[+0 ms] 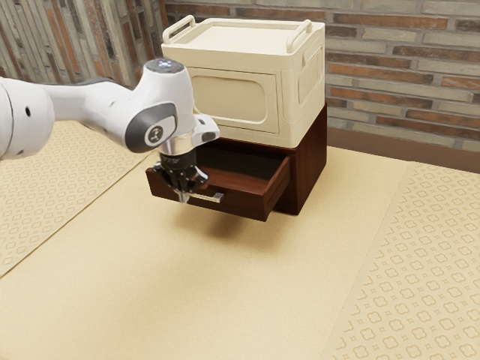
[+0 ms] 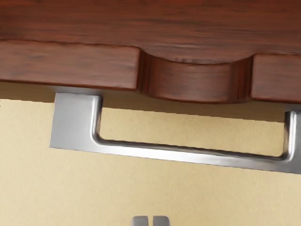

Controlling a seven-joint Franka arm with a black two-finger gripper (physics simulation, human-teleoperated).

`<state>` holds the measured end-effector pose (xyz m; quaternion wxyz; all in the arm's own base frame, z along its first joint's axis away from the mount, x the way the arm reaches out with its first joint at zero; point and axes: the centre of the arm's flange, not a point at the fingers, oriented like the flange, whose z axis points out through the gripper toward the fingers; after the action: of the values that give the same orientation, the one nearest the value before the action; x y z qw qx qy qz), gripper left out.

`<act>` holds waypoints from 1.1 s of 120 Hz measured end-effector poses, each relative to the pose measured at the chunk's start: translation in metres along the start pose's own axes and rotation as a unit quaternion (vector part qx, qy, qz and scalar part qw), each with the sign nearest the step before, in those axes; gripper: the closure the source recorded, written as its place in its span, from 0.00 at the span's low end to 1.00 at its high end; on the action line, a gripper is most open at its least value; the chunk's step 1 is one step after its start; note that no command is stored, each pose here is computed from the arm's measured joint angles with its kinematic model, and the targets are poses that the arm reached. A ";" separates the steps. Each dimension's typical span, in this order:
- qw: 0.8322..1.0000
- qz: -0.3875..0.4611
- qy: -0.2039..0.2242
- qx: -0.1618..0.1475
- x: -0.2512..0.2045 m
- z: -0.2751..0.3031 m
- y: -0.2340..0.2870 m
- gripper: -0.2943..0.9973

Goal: Push the drawer handle with one arm to close the drawer

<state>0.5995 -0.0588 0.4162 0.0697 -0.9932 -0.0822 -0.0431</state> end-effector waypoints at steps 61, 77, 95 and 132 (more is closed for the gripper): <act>0.999 -0.002 0.030 0.012 0.036 0.027 0.014 0.84; 0.999 0.000 0.050 0.007 0.040 0.027 0.017 0.84; 0.998 0.000 0.070 0.004 0.046 0.028 0.018 0.84; 0.995 -0.003 0.103 0.004 0.069 0.029 0.019 0.84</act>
<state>0.6726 -0.0621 0.3920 0.0818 -0.9830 -0.0780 -0.1450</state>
